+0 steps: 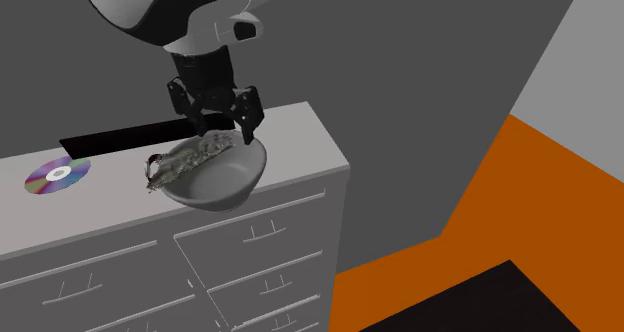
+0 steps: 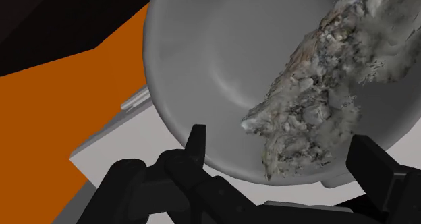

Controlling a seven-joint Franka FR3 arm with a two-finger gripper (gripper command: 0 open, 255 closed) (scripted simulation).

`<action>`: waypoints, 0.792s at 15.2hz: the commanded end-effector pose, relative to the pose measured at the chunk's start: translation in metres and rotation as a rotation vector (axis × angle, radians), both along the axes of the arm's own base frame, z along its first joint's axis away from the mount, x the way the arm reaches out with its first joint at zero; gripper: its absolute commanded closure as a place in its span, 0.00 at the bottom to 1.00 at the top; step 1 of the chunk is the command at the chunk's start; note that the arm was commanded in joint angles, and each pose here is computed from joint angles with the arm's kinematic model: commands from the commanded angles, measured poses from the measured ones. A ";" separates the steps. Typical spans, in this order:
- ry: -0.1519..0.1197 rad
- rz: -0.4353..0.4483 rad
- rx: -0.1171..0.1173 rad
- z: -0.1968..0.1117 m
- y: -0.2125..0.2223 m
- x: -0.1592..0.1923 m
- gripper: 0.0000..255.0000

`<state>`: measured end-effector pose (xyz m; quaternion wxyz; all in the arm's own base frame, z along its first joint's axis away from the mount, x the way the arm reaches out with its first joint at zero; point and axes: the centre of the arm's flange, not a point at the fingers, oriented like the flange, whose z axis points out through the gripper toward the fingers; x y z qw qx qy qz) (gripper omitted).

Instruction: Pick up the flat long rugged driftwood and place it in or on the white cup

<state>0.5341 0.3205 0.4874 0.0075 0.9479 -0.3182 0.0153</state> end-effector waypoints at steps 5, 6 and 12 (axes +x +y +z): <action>0.000 0.000 0.000 0.050 0.002 0.000 0.00; 0.000 0.000 0.000 0.050 0.002 0.000 0.00; 0.000 0.000 0.000 0.050 0.002 0.000 0.00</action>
